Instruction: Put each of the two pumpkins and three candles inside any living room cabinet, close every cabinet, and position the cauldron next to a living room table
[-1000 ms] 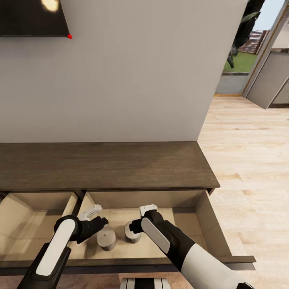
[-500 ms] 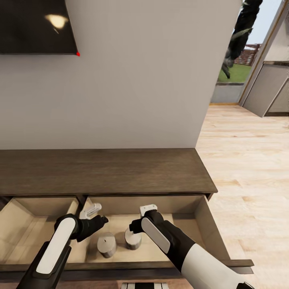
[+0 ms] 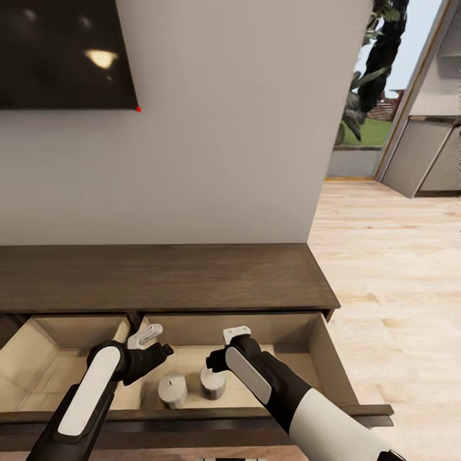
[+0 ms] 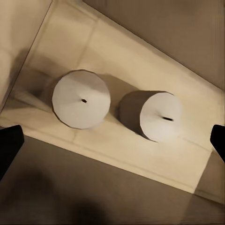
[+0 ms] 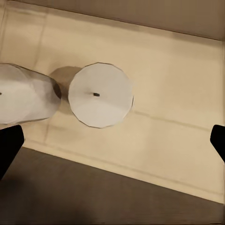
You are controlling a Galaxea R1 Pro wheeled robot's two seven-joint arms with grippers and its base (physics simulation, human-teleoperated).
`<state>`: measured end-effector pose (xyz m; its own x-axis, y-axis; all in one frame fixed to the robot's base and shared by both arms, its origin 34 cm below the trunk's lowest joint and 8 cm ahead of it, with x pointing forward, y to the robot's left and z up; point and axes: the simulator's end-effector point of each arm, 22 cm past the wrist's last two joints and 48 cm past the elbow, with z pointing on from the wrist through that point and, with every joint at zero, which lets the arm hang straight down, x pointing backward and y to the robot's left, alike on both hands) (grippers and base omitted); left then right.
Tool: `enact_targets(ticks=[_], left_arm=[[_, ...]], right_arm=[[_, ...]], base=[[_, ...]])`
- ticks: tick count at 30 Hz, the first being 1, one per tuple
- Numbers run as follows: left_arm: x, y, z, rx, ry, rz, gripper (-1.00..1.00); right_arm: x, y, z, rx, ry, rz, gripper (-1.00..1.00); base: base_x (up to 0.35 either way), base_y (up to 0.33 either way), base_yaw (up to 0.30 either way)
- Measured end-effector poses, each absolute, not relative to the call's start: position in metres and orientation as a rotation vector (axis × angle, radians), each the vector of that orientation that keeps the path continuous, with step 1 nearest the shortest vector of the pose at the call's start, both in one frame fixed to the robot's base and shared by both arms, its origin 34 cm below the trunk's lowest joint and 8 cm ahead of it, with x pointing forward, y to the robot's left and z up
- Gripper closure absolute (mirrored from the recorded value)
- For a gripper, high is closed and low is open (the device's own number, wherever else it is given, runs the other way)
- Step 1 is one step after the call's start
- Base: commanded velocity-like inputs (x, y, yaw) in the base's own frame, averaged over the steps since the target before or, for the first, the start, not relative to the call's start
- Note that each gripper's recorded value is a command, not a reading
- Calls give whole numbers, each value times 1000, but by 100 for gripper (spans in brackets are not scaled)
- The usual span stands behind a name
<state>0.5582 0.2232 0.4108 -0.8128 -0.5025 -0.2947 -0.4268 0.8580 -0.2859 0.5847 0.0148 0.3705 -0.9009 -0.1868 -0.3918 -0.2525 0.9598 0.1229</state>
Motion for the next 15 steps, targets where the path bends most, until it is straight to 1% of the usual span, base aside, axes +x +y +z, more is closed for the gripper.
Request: enact_targets(ticks=[4,15], left_arm=[[560,223,419,-686,2656,-300,-100],[563,222,442,-670,2613,-317,-100]], right_arm=[[588,16,381,-317,2706,243,-100],[595,21,411,-321,2647,249,-100]], base=[[-116,7,0],[-7,0,0]])
